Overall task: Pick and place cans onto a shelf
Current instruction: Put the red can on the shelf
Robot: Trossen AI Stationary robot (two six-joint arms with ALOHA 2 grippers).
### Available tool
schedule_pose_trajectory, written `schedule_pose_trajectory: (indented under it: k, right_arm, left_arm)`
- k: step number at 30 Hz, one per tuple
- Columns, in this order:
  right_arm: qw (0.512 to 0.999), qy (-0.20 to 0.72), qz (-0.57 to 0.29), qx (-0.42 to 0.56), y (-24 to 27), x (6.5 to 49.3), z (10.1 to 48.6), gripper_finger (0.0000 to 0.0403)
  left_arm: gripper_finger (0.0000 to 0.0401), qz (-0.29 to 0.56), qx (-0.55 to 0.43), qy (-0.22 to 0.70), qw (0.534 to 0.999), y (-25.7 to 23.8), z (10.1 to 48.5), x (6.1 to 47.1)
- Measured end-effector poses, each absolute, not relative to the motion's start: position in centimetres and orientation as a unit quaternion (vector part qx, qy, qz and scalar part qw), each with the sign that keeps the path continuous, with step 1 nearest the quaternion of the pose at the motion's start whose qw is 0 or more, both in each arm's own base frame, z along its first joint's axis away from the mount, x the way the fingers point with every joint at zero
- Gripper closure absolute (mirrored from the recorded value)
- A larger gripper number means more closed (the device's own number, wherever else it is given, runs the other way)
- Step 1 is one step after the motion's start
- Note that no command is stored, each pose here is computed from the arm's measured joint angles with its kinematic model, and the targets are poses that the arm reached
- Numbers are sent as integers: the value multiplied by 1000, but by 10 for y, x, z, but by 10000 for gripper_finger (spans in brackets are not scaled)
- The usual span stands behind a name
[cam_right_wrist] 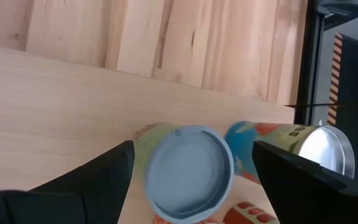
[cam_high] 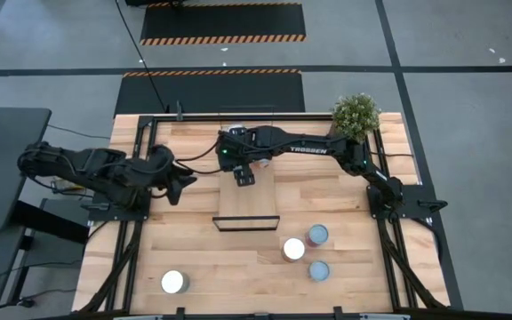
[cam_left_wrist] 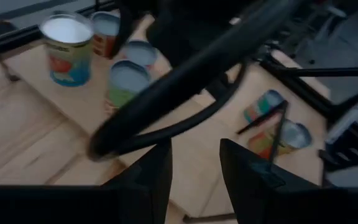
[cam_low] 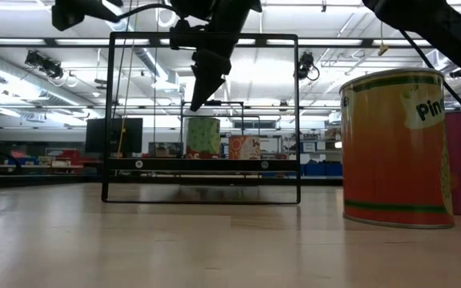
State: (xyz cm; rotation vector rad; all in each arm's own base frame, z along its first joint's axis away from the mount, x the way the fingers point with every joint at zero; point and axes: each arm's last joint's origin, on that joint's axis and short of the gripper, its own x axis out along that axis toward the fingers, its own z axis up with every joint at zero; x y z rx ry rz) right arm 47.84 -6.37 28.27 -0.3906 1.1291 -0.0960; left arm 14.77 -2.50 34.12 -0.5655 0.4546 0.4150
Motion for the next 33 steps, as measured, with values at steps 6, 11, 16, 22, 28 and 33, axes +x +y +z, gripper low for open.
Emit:
schedule_pose_trajectory:
  k: [6,11,16,22,28,33]
  right_arm:
    - [826,533,-56,-177,-76,477,282,68]
    - [825,535,-67,-170,-88,475,282,68]
    - [830,534,-58,-150,-83,471,289,68]
    - [826,544,-31,-144,-63,469,290,68]
    - [828,528,-44,-183,-51,478,282,70]
    - [809,550,-60,-197,-54,477,265,72]
  left_arm:
    - [260,136,-291,215,922,-31,348,139]
    - [260,120,-296,207,925,-34,351,134]
    - [260,111,-306,210,922,-37,351,133]
    - [260,82,-330,223,914,-41,351,131]
    - [260,71,-353,227,905,-45,352,127]
    - [260,63,-355,230,904,-47,351,127]
